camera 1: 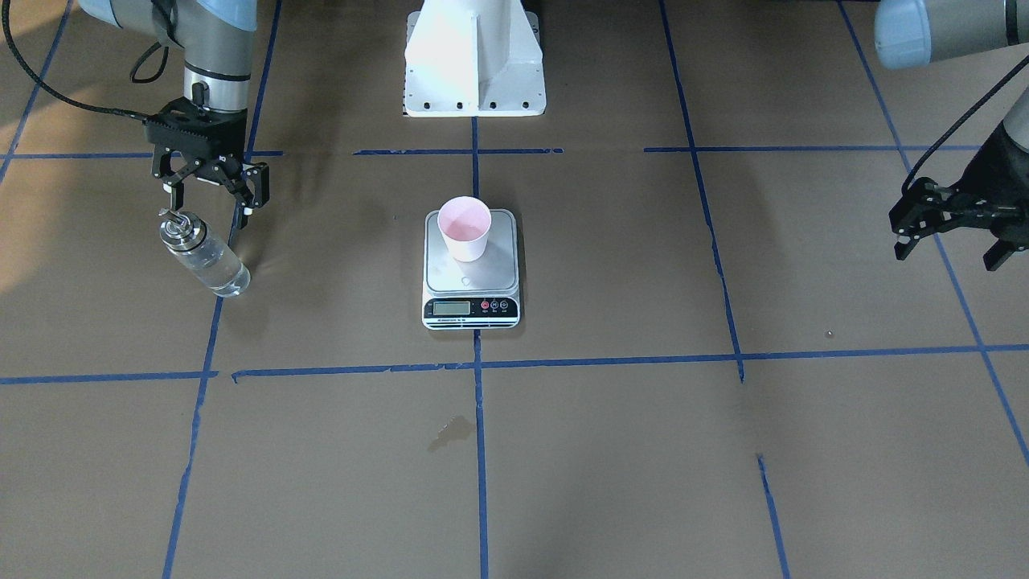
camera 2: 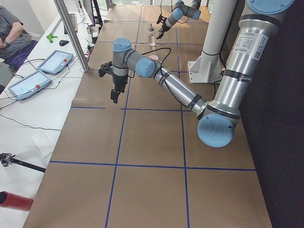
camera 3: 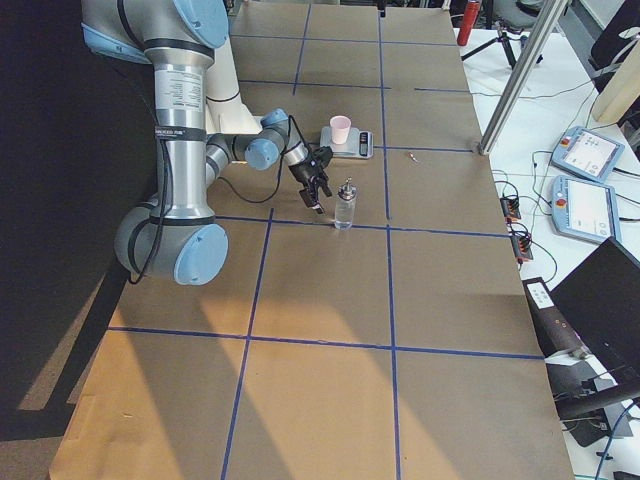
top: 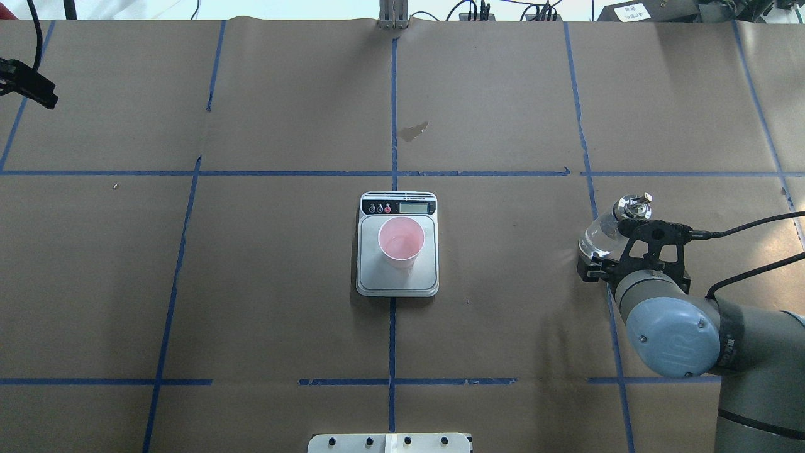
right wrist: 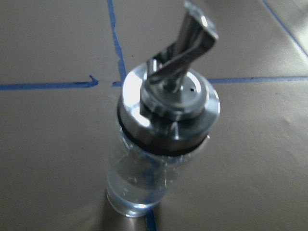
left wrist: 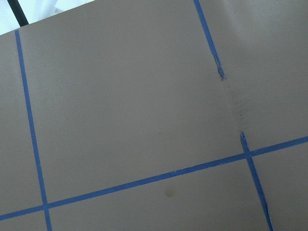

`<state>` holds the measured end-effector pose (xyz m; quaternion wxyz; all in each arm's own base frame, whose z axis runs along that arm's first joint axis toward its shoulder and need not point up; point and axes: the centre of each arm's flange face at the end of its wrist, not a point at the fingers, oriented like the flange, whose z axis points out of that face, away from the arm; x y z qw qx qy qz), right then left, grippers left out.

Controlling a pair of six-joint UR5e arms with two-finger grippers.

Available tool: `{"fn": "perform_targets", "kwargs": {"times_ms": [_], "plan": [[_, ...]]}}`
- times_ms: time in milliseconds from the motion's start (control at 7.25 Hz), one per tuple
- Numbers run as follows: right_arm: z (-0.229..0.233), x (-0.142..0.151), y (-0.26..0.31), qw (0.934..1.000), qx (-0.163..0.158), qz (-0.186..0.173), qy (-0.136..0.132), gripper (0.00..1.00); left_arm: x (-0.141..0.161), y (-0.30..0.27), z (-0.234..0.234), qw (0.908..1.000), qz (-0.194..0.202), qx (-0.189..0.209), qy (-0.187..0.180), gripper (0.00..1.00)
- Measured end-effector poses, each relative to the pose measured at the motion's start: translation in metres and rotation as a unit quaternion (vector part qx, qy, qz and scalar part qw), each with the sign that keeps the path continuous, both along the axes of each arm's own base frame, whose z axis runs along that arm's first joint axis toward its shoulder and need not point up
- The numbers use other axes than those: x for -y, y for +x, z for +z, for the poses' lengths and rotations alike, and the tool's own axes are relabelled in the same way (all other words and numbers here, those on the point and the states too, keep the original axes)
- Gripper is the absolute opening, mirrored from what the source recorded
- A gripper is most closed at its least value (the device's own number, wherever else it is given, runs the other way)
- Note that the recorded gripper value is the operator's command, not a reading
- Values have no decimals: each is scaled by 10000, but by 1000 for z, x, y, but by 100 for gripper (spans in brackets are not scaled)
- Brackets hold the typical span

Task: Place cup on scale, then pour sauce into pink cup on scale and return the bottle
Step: 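Open the right gripper and withdraw the right arm from the dispenser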

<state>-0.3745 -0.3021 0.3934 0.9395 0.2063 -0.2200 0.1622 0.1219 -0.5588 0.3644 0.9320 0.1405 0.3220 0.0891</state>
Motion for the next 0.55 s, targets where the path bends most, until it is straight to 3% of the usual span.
{"fn": "perform_targets", "kwargs": {"times_ms": [276,414,552], "plan": [[-35,5,49,9934,61,-913,-685,100,0,0,0,10000,-1,-2,-3,100],[-46,23,89,9847,160,-1408,-1011,100,0,0,0,10000,-1,-3,-4,100],[-49,44,132,9747,293,-1892,-1156,100,-1,0,-1,10000,1,-12,3,100]]}}
